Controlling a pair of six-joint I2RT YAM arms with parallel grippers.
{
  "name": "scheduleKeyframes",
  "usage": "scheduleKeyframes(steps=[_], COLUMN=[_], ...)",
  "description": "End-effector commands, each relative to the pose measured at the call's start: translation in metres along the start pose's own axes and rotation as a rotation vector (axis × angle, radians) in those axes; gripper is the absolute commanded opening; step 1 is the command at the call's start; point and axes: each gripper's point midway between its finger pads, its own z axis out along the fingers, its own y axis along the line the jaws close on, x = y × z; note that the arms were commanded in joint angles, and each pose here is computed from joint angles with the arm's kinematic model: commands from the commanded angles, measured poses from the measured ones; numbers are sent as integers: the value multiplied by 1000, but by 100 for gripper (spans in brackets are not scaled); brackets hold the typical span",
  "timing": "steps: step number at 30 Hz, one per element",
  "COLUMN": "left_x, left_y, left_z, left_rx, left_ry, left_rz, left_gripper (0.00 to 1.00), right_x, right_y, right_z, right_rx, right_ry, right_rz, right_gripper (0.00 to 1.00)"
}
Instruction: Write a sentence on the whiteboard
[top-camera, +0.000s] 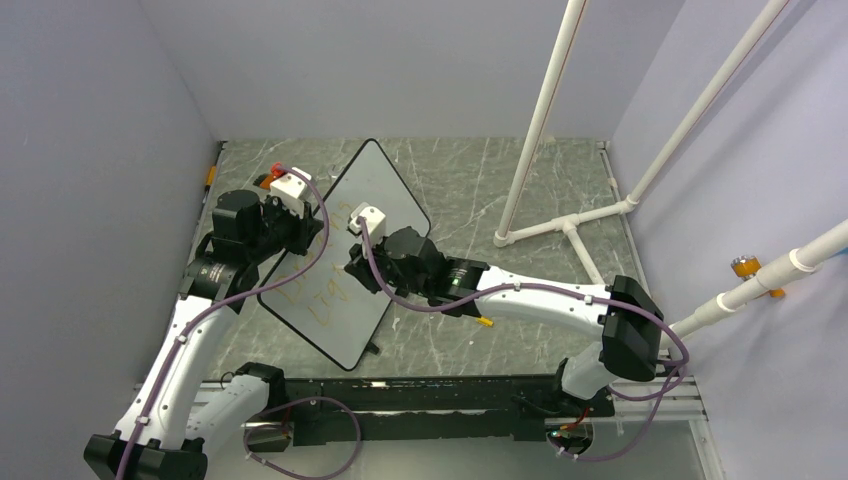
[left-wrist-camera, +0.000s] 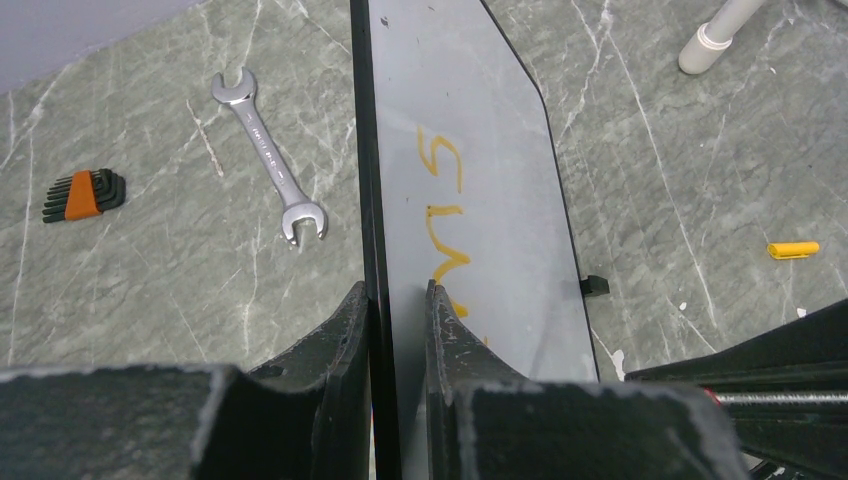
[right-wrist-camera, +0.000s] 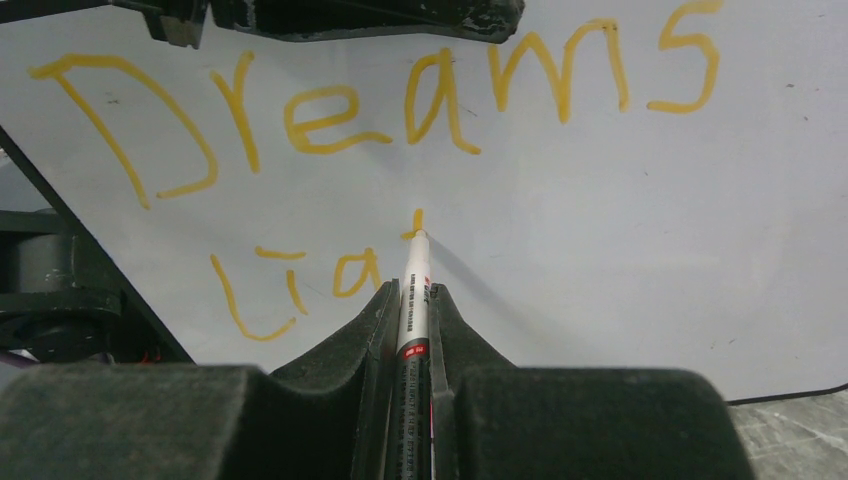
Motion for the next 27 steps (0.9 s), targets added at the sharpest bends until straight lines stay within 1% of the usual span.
scheduleKeyframes(steps=[1,11,27], left_x=[47,47,48], left_y=[-18,-18,-17], left_z=[-3,-2,-2], left_rx=[91,90,89], left_ry=[163,165,167], left_rz=[31,32,31], left_gripper=[0,0,0], right_x=[-20,-10,21], right_y=[-11,-12,-14], right_z=[5,6,-1], right_rx=[38,31,26], right_ry=[-48,-27,27], right_rz=[8,17,33], right_gripper=[0,0,0])
